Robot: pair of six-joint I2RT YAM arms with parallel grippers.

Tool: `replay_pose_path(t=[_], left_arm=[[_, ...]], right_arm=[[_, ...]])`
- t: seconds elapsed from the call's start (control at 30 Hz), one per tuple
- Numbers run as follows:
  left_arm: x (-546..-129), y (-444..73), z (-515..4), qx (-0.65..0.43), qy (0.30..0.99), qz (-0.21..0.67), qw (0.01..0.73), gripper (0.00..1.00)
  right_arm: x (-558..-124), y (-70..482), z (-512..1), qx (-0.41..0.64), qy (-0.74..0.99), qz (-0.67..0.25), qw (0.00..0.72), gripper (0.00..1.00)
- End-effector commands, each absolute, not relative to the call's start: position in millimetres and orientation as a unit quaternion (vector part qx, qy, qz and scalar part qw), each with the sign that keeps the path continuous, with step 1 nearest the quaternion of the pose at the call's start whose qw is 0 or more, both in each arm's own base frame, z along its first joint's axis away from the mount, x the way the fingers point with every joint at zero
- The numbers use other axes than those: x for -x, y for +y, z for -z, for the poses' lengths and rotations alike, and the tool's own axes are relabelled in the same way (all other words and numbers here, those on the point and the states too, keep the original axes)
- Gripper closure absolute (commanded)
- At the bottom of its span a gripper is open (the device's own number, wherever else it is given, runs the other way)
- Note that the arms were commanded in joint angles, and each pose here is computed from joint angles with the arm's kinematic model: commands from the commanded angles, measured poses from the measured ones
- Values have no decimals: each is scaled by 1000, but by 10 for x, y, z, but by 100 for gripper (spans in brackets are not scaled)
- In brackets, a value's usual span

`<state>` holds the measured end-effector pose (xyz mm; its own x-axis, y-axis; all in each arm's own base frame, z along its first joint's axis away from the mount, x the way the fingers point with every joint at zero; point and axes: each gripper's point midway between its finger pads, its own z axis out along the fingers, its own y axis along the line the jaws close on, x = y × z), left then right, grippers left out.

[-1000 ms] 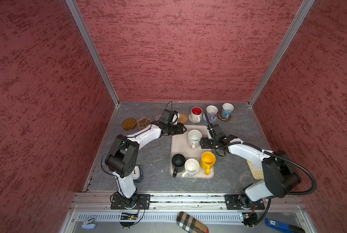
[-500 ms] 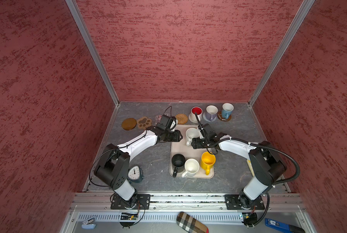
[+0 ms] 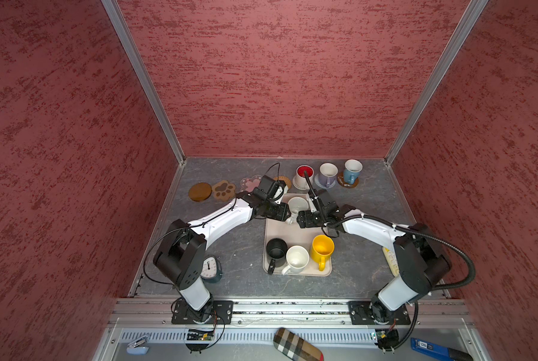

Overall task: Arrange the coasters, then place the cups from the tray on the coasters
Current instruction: 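Lower the left gripper into the speckled mug rim while the right gripper hovers beside it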

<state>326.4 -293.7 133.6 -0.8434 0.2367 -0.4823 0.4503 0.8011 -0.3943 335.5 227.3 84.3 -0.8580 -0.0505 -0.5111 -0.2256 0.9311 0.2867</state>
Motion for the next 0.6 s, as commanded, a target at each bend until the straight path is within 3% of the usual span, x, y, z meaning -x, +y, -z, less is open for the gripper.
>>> replay_pose_path(t=[0.0, 0.23, 0.57], left_arm=[[-3228, -3002, -1289, -221, 926, 229, 203, 51], [-3147, -3077, -1111, -244, 936, 165, 191, 44], [-3254, -3098, -923, -237, 946, 132, 174, 46]], right_arm=[[-3315, 2150, -876, 70, 948, -153, 271, 16], [-3260, 1973, -900, 51, 947, -142, 285, 14], [-3263, 1794, -1026, 26, 938, -156, 308, 14]])
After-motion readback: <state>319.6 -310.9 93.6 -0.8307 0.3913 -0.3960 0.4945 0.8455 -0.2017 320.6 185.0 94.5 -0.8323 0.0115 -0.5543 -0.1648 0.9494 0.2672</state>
